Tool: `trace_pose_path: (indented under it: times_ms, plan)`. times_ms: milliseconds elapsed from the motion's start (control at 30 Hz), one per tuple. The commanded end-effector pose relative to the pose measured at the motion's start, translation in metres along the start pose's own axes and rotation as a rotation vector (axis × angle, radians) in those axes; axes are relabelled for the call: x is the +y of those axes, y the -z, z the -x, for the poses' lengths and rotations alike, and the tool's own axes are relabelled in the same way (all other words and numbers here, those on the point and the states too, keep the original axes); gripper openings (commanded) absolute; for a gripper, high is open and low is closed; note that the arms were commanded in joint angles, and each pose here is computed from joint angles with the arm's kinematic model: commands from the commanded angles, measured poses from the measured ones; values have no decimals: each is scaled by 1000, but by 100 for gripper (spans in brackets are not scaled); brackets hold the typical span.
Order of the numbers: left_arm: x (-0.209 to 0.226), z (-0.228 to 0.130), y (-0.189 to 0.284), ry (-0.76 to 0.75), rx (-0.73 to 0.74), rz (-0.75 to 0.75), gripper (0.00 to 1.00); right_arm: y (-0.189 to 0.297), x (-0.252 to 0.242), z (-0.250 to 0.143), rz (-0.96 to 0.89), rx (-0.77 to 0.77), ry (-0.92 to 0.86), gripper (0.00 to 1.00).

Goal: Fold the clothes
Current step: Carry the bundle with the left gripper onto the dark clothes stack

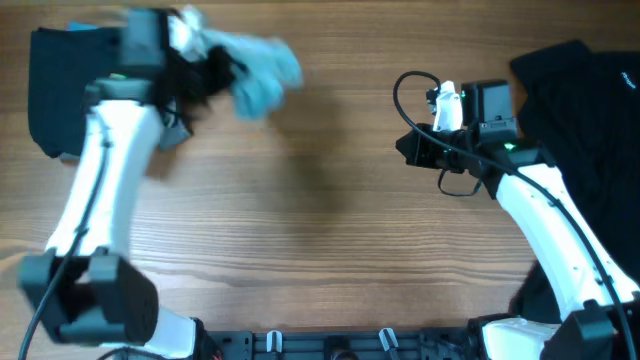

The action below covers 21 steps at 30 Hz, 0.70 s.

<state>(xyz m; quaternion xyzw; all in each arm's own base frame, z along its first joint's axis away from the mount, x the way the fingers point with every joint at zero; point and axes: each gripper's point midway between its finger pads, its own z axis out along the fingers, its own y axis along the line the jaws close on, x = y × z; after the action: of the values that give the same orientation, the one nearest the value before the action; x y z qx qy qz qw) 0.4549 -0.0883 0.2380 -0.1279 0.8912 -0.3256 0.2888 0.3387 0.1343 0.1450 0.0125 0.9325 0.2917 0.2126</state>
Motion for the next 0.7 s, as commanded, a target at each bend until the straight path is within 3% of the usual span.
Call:
trace_pose_path:
  times_ms: [0, 167, 267, 400, 533, 667]
  plan:
    - [15, 70, 49, -74, -221, 5, 4, 6, 13, 3, 51, -1, -14, 4]
    - [65, 116, 87, -71, -380, 77, 4, 6, 14, -1, 60, 14, -49, 4]
    - [111, 131, 102, -94, -427, 200, 4, 7, 16, -2, 68, 21, -65, 4]
    - [159, 135, 103, -118, -411, 286, 4, 7, 19, -3, 85, 28, -66, 5]
    - [219, 125, 89, -26, -344, 346, 9, 7, 25, -5, 120, 42, -69, 4]
    - [242, 116, 74, 28, -295, 278, 4, 8, 26, -8, 130, 53, -73, 4]
